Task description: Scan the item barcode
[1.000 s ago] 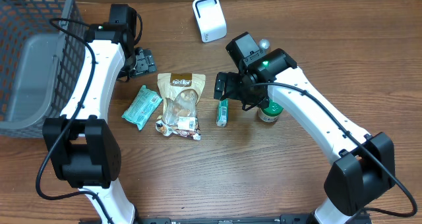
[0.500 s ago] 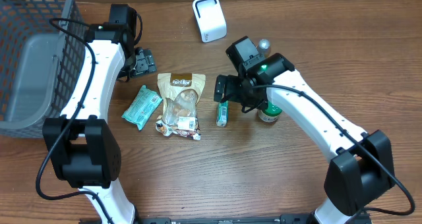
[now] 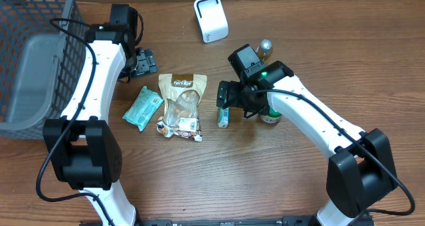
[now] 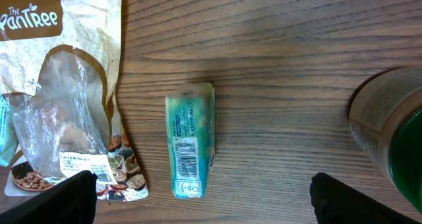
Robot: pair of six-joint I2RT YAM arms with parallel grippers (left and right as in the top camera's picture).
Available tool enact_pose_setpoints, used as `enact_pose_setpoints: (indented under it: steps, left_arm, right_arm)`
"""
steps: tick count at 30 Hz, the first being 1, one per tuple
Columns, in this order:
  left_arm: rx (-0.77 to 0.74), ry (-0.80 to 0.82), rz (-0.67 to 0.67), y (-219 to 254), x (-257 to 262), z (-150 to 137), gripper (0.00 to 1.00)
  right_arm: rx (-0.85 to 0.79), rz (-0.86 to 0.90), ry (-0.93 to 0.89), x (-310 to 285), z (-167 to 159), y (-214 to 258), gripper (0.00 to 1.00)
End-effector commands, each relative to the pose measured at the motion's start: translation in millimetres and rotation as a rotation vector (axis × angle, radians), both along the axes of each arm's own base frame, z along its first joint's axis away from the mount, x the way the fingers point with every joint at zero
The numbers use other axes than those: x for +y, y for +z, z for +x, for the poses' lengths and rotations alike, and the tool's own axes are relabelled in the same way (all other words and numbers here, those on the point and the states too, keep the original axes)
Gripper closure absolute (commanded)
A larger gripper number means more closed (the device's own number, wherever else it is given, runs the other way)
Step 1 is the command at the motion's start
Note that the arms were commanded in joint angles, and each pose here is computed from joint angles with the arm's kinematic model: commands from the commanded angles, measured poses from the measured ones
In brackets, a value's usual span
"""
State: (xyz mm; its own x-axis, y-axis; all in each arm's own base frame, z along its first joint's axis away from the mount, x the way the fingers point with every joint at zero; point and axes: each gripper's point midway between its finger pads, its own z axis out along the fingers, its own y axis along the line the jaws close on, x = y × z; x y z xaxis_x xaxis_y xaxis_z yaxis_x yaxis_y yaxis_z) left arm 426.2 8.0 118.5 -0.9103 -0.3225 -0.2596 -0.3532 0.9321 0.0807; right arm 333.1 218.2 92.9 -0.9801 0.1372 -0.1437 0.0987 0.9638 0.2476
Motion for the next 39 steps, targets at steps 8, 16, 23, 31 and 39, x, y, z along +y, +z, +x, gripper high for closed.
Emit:
enact_pose_setpoints:
  steps: [8,16,23,31,39]
  left_arm:
    - [-0.008,-0.013,0.016,3,2,4,0.0]
    - [-0.007,-0.013,0.016,3,2,4,0.0]
    - [-0.007,-0.013,0.016,3,2,4,0.0]
    - [-0.007,-0.013,0.016,3,2,4,0.0]
    - [-0.007,-0.013,0.016,3,2,4,0.0]
  right_arm:
    - [-0.021,-0.035,0.0,-4,2,-2,0.0]
    - [-0.022,-0.036,-0.001,-4,3,-2,0.0]
    - [-0.017,-0.039,-0.002,-5,1,-6,0.0]
    - [-0.022,-0.035,0.013,0,-3,-16,0.0]
    - [-0.048,-0.019,0.036,12,-3,-17,0.0]
